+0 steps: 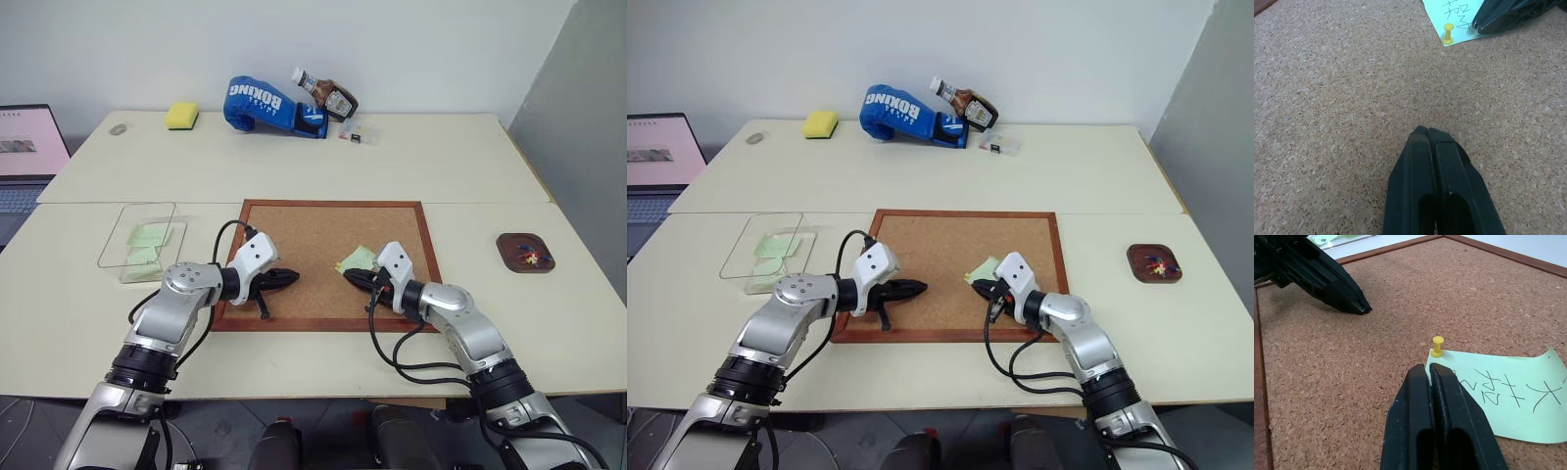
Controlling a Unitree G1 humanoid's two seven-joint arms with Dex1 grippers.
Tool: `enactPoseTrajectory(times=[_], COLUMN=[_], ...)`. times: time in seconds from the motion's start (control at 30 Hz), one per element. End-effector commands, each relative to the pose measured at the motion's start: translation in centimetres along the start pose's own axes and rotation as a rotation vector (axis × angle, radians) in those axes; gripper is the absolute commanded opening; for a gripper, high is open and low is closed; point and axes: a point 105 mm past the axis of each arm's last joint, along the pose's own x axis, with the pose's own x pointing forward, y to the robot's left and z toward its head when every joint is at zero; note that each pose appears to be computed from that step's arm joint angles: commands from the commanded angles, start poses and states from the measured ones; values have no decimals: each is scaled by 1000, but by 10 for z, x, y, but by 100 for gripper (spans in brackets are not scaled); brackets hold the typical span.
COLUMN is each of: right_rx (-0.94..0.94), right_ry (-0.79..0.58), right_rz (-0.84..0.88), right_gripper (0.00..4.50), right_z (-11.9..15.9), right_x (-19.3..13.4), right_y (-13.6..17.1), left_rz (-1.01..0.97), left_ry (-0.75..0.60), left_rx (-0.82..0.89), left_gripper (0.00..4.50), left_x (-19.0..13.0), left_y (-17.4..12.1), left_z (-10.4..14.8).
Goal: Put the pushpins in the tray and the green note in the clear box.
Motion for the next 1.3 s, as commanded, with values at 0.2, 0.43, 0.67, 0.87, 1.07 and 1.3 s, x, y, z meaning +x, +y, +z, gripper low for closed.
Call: enactPoseTrajectory(times=[0.2,0.43,0.67,0.87,1.07,1.3], right_rx=[-11,91,166,267,334,429], right_ry=[-173,-232,-168,-66,-26,-77], right_rz=[-177,-447,-903,-1164,-1285,-1139], right_gripper=[7,7,7,7,7,7], right_z=[65,87,66,28,10,7], right_x=[-35,-88,-163,-214,-239,-217], right_y=[-34,-86,-150,-164,-171,-168], left_rz=[-27,-30,-37,-43,-46,-48], left_ry=[78,78,76,76,79,76], left_rx=[-50,-54,-50,-50,-50,-46], left_gripper=[0,0,0,0,0,0], left_x=[1,3,5,6,8,10], left_y=[-9,-9,-8,-8,-8,-7], left_z=[-23,-23,-21,-21,-22,-20])
